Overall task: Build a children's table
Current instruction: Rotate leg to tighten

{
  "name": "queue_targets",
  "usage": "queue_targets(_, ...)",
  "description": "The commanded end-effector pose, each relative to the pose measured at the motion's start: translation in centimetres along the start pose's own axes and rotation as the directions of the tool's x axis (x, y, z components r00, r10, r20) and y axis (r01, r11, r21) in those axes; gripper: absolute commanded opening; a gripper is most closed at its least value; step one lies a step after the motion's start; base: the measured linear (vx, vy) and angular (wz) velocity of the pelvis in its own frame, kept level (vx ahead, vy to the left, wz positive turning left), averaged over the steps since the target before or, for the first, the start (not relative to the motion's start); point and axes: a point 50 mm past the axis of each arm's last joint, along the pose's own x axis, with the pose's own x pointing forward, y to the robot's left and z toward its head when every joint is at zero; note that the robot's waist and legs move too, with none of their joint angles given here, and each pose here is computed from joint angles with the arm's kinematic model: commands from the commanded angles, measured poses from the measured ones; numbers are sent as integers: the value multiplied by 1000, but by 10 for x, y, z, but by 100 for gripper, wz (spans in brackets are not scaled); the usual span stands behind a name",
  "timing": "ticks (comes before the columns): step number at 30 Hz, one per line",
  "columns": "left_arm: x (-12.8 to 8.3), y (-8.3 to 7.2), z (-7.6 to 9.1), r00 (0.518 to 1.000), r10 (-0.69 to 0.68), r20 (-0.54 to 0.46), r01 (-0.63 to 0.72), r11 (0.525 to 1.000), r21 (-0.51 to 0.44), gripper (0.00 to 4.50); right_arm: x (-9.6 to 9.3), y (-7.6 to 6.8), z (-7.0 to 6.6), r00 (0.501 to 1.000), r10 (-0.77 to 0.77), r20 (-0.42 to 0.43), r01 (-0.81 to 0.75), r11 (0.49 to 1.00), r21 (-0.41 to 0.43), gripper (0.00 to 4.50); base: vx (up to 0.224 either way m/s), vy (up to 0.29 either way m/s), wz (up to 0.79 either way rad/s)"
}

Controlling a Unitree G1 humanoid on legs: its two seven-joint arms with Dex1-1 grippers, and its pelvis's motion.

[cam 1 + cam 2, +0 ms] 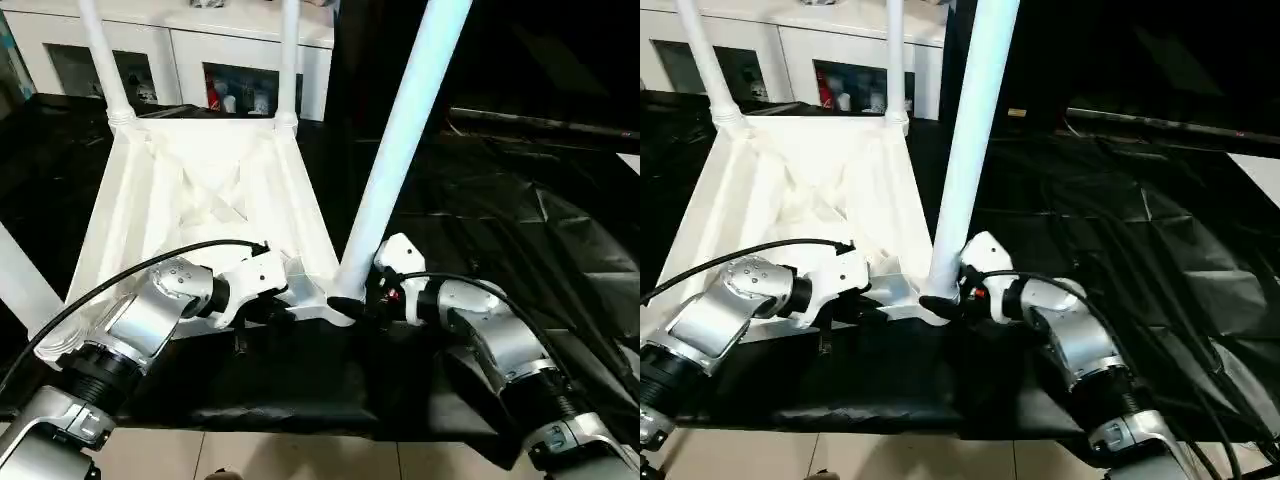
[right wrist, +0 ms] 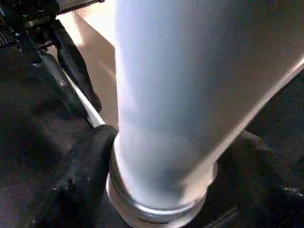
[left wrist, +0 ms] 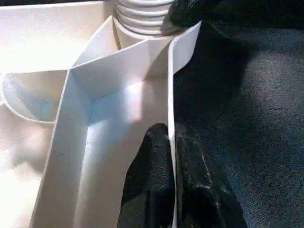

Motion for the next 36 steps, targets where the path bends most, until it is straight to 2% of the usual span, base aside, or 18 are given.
queue_targets(1,1,0,2,999,4,33,-4,1000,5,0,-2,-6,1,999,-23,-24,22,999,-28,312,0,0,0)
queue_targets(6,0,1,2,999,7,32,-7,1000,3,0,1,-6,0,1000,-17,-24,17,1000,-24,280,0,0,0)
queue_targets(10,0,1,1,1000,11,29,-11,1000,-3,0,3,-5,-3,1000,-10,-24,10,1000,-12,276,0,0,0)
queue_targets(12,1,2,0,999,29,30,-28,999,-22,0,4,-5,-6,999,-41,-16,41,999,9,275,0,0,0)
queue_targets(13,4,5,0,997,69,34,-68,997,-48,0,5,-8,-10,993,-114,-9,114,993,38,275,0,0,0)
queue_targets(15,4,5,0,997,69,34,-68,997,-48,0,5,-8,-10,993,-114,-9,114,993,38,275,0,0,0)
queue_targets(17,14,16,3,978,201,51,-194,973,-123,0,12,-14,-18,954,-298,-21,298,946,128,275,0,0,0)
queue_targets(18,16,18,4,975,216,53,-208,969,-135,0,13,-14,-20,946,-324,-26,324,935,144,275,0,0,0)
queue_targets(19,23,23,9,959,278,56,-264,947,-185,0,19,-15,-24,905,-420,-60,424,884,196,274,0,0,0)
queue_targets(20,24,23,9,958,280,56,-265,946,-186,0,19,-15,-25,904,-423,-61,426,883,197,274,0,0,0)
queue_targets(21,27,25,11,952,301,55,-284,936,-205,0,22,-15,-26,885,-460,-77,465,859,212,274,0,0,0)
queue_targets(22,37,28,19,937,345,54,-324,915,-240,0,29,-15,-27,837,-535,-117,547,801,244,274,0,0,0)
queue_targets(25,50,29,29,922,384,48,-361,898,-252,0,43,-11,-24,807,-572,-146,587,755,291,274,0,0,0)
queue_targets(28,59,27,35,921,387,40,-371,905,-210,0,55,-5,-19,820,-557,-135,571,776,267,274,0,0,0)
queue_targets(32,61,26,36,927,374,40,-363,917,-165,0,57,-5,-14,830,-550,-92,553,790,264,274,0,0,0)
queue_targets(33,61,27,35,926,375,37,-365,917,-161,0,57,-6,-13,827,-556,-83,556,787,267,309,0,0,0)
queue_targets(34,58,26,33,932,358,52,-348,927,-136,0,54,-9,-9,839,-542,-45,534,804,261,330,0,0,0)
queue_targets(36,53,24,31,942,325,76,-318,943,-97,0,48,-14,-5,853,-522,-8,513,835,201,346,0,0,0)
